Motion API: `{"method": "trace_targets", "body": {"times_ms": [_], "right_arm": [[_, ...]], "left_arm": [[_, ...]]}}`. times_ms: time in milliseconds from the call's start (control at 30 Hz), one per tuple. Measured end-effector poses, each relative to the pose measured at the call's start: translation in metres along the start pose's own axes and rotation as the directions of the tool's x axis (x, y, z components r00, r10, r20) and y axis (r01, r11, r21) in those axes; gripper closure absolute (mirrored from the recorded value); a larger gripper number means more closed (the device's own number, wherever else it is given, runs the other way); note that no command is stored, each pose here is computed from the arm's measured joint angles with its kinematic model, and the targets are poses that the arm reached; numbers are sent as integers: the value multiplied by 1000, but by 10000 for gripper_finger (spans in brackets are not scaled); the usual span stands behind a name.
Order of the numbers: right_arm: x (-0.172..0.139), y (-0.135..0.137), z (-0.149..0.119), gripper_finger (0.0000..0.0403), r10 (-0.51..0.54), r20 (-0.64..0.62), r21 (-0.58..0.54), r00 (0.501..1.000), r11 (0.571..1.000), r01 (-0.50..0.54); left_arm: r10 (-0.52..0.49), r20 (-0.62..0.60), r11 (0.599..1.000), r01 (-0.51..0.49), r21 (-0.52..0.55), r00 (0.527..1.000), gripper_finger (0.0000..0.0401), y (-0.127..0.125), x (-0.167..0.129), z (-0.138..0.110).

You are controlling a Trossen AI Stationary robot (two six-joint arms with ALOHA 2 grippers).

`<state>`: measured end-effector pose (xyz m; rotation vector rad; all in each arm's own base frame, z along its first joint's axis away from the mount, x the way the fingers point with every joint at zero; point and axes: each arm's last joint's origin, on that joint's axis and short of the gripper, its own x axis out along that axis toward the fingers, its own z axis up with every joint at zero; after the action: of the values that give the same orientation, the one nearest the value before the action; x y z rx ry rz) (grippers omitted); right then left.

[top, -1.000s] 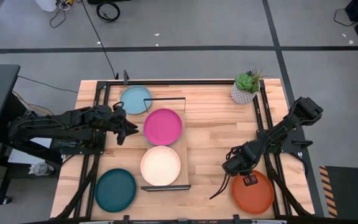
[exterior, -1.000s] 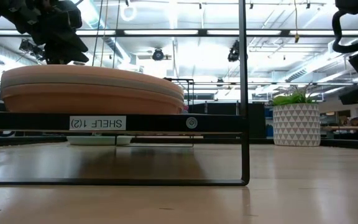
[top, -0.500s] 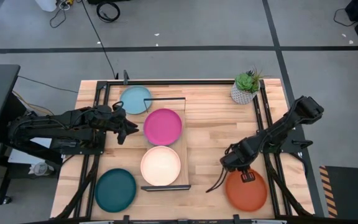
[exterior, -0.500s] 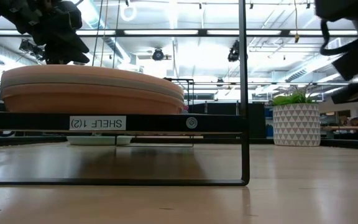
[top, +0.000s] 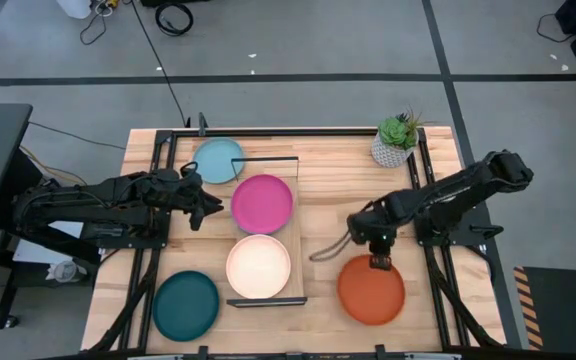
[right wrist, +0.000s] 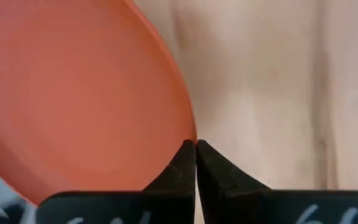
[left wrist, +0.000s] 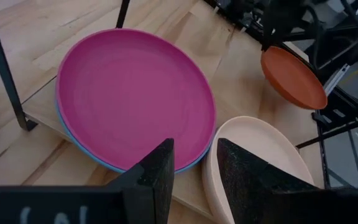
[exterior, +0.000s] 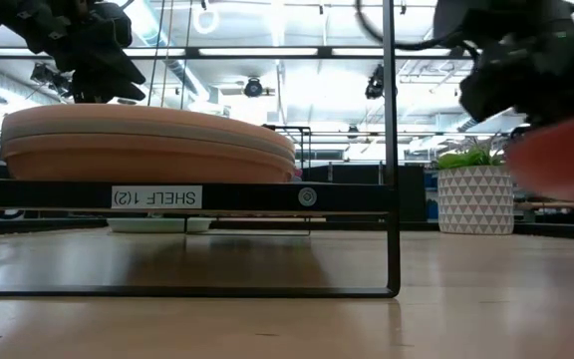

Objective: Place and stack plates onto a shelf
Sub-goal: Stack the orange plate on top of the pink plate on the shelf

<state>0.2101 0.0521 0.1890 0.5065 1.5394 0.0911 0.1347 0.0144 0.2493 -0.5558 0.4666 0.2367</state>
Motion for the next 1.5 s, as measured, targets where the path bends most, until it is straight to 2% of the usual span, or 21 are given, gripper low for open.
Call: {"method": "trace_targets", "body": {"times_ms": [233, 500, 733, 833, 1067, 1500], "right_arm": [[-23, -21, 7, 398, 55, 87, 220, 995, 973, -73], [-61, -34, 17, 398, 58, 206, 362, 977, 923, -132], [-84, -46, 29, 398, 54, 320, 469, 946, 858, -208], [-91, -50, 34, 398, 22, 384, 515, 923, 825, -233], [-98, -53, 51, 398, -44, 543, 553, 838, 769, -319], [-80, -52, 101, 397, -54, 696, 505, 716, 745, -435]], "left_arm": [[2, 3, 999, -2, -33, 1000, 271, 0, 0, 0], [1, 3, 998, -1, -58, 1000, 271, 0, 0, 0], [1, 2, 998, -1, -59, 1000, 271, 0, 0, 0], [0, 2, 998, 0, -59, 1000, 271, 0, 0, 0], [0, 3, 998, 0, -59, 1000, 271, 0, 0, 0], [-11, 22, 998, 13, -54, 1000, 271, -1, 0, 2]]}}
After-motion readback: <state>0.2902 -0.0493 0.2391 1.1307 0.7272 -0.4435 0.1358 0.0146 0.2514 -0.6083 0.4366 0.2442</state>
